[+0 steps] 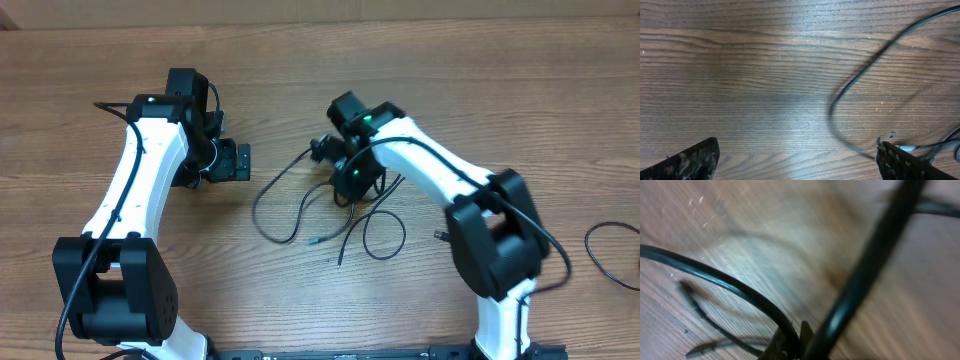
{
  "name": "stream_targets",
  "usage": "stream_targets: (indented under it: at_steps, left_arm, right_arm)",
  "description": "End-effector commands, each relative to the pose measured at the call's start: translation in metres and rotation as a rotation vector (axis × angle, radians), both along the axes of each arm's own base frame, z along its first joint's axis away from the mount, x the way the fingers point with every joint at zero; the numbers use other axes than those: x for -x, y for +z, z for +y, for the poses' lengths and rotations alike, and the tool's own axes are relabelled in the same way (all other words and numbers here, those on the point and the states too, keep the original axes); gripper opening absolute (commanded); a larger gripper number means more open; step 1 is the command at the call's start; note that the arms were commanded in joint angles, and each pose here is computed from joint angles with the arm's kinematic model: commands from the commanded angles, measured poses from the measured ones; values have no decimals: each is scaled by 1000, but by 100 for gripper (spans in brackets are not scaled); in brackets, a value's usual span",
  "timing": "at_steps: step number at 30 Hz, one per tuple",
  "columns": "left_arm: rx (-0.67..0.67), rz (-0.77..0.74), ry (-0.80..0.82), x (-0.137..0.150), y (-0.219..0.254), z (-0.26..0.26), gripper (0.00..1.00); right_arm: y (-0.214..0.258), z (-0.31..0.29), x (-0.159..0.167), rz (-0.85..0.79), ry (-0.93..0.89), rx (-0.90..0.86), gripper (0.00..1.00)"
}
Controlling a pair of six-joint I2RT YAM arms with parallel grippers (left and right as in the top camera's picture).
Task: Untangle cables
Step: 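Grasp the black cable bundle with the right gripper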
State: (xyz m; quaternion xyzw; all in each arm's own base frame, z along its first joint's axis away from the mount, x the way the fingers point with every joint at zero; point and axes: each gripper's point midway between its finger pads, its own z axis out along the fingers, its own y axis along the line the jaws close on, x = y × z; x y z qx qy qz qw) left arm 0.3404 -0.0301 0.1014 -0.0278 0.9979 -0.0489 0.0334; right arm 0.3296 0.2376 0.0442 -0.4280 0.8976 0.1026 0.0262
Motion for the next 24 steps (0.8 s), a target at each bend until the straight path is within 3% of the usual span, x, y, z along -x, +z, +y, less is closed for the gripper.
stream_targets:
  at_steps: [1,7,13,24]
  left_arm:
    - [9,-21,-14,-3,6,-1,99]
    - [9,-21,-14,-3,6,-1,100]
    - [9,-21,-14,-3,6,-1,100]
    - [8,-21,-14,-3,6,-1,100]
  right_arm:
    - [75,-31,-34,-256,-186,33,4]
    - [157,-74,-51,-500,-343,40,4]
    - [209,-132,-60,-662,-505,69,4]
    - [238,-284,-73,-747,-1107,94,4]
